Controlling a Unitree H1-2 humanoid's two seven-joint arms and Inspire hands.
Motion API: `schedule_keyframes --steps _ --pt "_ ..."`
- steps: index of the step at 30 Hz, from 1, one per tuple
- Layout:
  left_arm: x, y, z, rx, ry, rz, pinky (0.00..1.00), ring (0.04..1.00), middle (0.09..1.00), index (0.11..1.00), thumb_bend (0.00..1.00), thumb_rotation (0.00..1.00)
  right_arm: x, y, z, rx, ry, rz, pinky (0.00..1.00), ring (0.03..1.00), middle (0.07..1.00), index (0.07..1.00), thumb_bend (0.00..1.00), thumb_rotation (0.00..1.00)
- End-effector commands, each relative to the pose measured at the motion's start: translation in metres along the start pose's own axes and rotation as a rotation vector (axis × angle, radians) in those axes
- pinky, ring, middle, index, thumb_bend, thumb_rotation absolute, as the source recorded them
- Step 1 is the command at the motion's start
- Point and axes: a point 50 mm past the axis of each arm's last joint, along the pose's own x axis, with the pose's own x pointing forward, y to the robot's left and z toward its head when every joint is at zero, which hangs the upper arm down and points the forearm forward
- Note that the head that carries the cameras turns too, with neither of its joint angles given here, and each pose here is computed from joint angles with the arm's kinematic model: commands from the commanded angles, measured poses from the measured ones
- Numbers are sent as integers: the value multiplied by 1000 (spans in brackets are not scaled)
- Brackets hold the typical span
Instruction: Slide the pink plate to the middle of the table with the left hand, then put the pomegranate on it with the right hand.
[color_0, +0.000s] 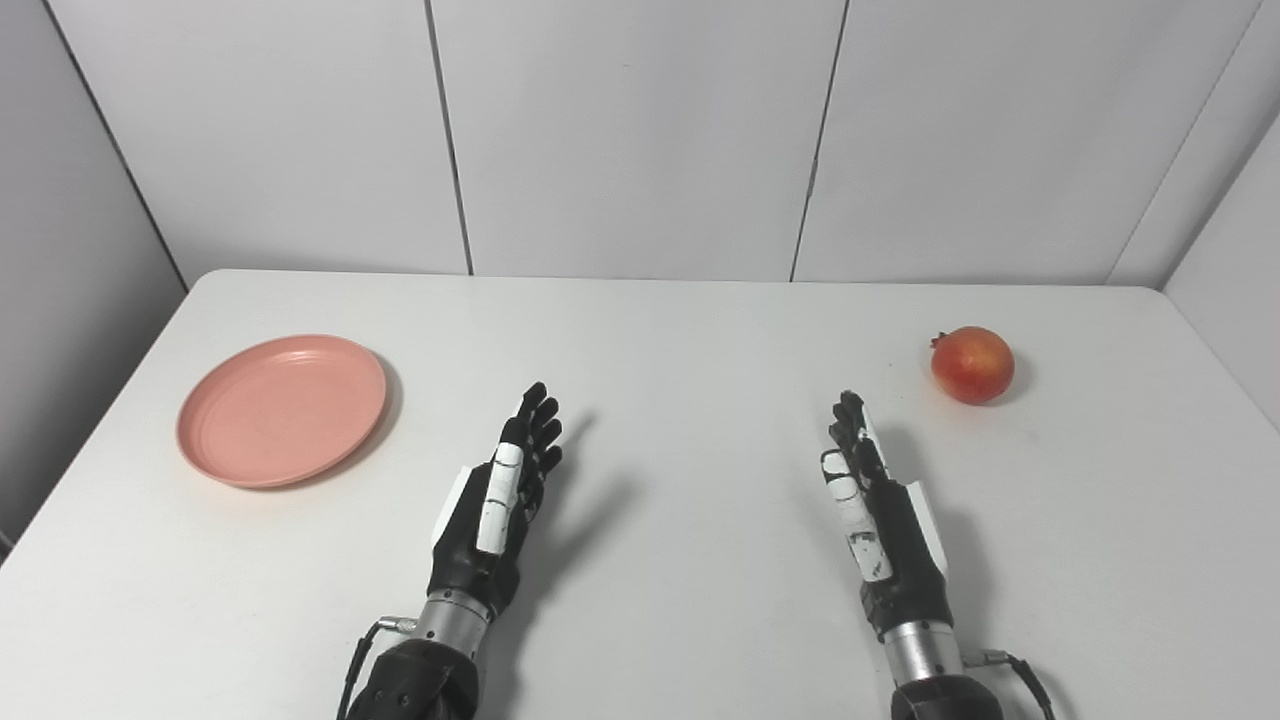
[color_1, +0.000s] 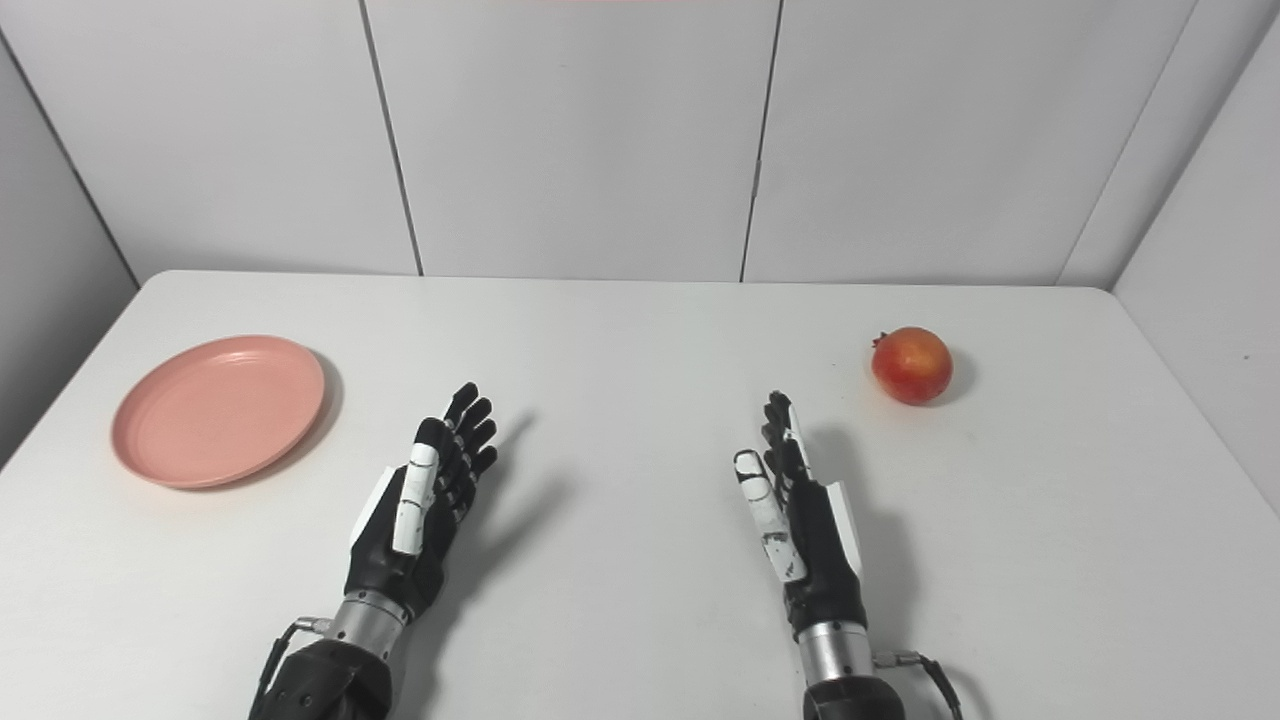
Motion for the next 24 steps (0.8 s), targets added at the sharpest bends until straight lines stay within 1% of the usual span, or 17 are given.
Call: schedule_keyframes --steps 1,9,13,18,24 --pt "10 -3 15 2 -84 -5 1000 1000 1000 1000 639 1000 11 0 13 8 -79 12 1000 1000 1000 1000 633 927" --pt "11 -2 15 7 -90 12 1000 1000 1000 1000 638 1000 13 -1 14 11 -81 15 1000 1000 1000 1000 629 930" --pt "11 -1 15 3 -86 4 1000 1000 1000 1000 636 1000 13 -1 14 -2 -85 17 1000 1000 1000 1000 621 935" --pt "11 -1 14 0 -83 3 1000 1000 1000 1000 638 1000 12 0 14 -11 -83 11 1000 1000 1000 1000 641 939" --pt "12 -1 14 3 -87 2 1000 1000 1000 1000 639 1000 14 1 13 7 -82 6 1000 1000 1000 1000 637 917"
